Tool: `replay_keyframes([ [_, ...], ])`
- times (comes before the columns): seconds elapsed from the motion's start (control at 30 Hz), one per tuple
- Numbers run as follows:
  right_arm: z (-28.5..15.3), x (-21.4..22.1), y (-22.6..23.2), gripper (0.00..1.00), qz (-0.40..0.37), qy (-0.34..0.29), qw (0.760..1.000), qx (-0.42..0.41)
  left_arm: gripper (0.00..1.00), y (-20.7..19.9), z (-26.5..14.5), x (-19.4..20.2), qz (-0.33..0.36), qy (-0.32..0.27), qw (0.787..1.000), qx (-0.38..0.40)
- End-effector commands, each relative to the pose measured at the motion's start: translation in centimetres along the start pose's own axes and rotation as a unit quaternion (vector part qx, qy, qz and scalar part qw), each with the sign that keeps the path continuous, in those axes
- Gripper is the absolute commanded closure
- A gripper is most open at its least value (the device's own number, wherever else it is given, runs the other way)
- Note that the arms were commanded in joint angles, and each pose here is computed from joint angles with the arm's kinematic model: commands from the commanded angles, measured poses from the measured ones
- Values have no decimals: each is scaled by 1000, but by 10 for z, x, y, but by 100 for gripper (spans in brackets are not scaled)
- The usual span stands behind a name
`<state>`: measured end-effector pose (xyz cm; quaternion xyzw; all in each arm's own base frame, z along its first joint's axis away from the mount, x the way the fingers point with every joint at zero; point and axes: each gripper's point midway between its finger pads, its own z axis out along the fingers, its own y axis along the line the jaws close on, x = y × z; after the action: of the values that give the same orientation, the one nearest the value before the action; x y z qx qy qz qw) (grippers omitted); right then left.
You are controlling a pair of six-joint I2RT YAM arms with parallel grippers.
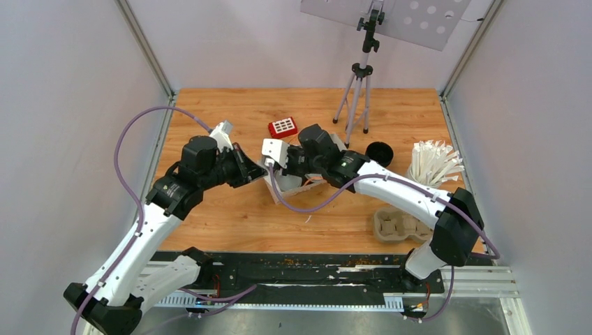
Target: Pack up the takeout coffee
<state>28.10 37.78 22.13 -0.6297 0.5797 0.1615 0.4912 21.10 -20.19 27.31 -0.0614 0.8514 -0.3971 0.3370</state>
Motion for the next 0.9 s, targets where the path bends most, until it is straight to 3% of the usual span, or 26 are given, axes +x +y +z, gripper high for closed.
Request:
replay_keyframes([
  [0.0,1,-21,-12,86,6,-24,1000,-9,100,-8,-3,-23,8,-29,1000,2],
  [0.4,10,-21,-23,83,23,-7,999,-34,72,-15,1,-48,24,-52,998,-2],
  [0.87,17,-32,-32,83,56,-3,997,-54,64,-6,-14,-79,74,-115,989,-56],
])
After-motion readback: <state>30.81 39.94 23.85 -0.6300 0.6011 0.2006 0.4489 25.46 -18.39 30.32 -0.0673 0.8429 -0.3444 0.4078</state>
